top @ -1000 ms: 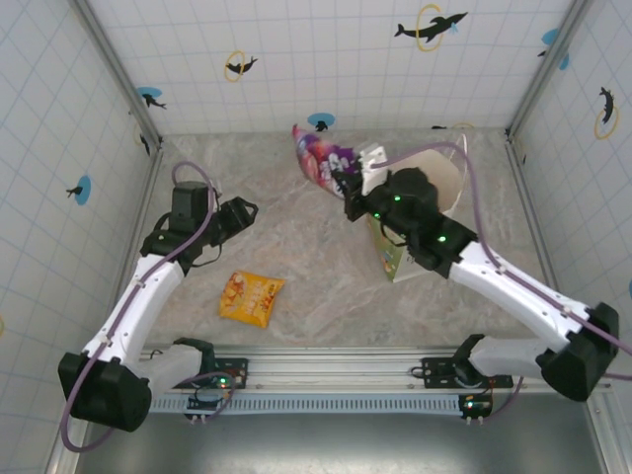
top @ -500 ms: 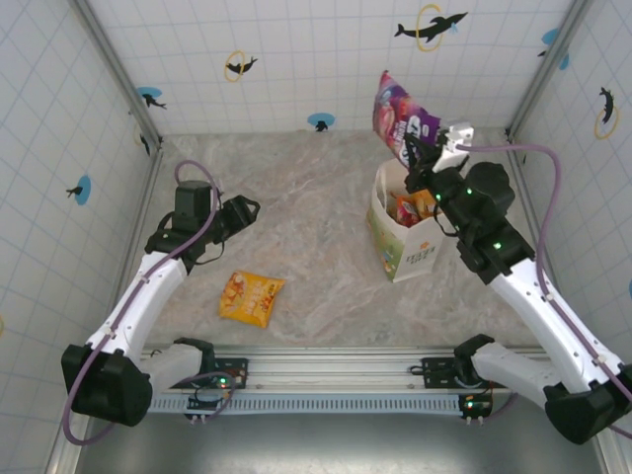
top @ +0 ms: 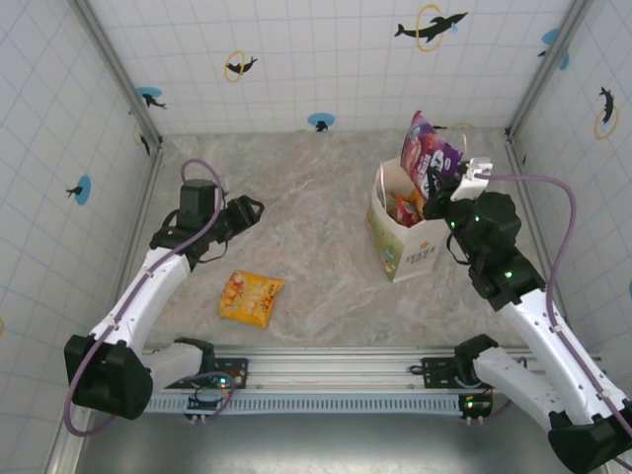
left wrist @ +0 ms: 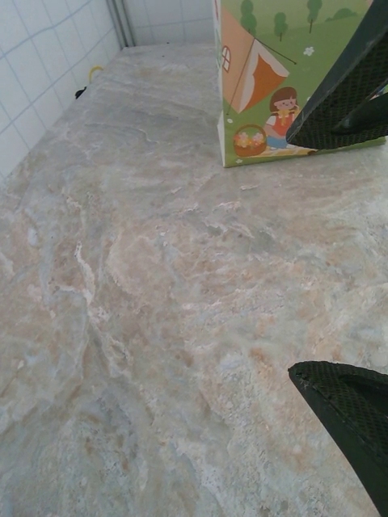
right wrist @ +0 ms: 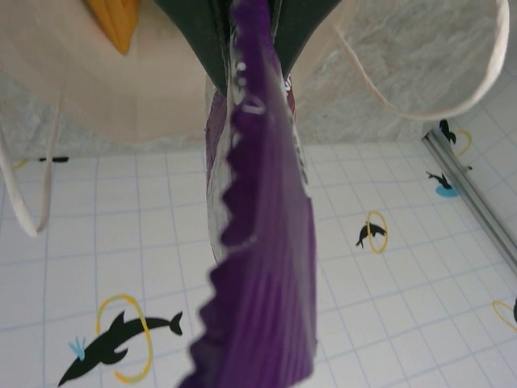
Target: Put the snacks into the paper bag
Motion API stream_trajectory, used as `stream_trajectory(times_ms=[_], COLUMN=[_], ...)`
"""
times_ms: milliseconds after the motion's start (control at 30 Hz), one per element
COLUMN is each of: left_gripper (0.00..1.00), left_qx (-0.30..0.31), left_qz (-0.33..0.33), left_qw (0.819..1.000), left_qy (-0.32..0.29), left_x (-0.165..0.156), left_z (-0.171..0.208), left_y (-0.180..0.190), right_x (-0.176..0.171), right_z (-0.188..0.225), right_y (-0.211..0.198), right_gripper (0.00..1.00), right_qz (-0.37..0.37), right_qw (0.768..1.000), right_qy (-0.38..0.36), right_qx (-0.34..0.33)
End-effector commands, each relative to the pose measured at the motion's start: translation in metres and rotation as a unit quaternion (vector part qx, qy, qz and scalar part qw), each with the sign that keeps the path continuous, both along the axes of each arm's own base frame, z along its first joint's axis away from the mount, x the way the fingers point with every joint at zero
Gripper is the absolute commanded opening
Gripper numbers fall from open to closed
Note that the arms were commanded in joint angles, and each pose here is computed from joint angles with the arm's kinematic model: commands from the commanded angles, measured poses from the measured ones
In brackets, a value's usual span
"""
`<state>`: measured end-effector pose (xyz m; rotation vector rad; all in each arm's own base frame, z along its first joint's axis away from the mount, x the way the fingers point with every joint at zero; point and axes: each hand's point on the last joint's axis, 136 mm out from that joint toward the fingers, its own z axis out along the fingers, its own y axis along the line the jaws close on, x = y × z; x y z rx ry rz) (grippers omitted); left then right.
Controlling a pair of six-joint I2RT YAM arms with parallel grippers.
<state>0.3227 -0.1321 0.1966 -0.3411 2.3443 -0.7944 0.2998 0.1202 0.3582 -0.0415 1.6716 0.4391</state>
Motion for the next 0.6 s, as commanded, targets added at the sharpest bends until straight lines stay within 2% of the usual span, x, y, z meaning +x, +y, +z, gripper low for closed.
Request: stream_trajectory(times_ms=[0, 233, 567], left_gripper=[0.70, 0.70, 0.70], left_qx=[0.001, 0.003, 0.004], left_qz=[-0.021, -0.020, -0.020], left_qw=[1.000, 1.000, 1.000], left_qy=[-0.011, -0.009, -0.008], left_x=[0.003, 0.003, 0.006], left_z=[0.003, 0.001, 0.000], left_y=[-0.006, -0.006, -0.008], right_x=[-0.009, -0.005, 0.015], right_z=[0.003, -0.015, -0.021], right_y=[-0.002, 0.002, 0.012], right_gripper=[0.00, 0.00, 0.00], right_qz=[0.007, 0.012, 0.016], right_qw=[1.000, 0.998, 0.997], right_qy=[0.013, 0.058, 0.072], right_qx=[0.007, -0.012, -0.033])
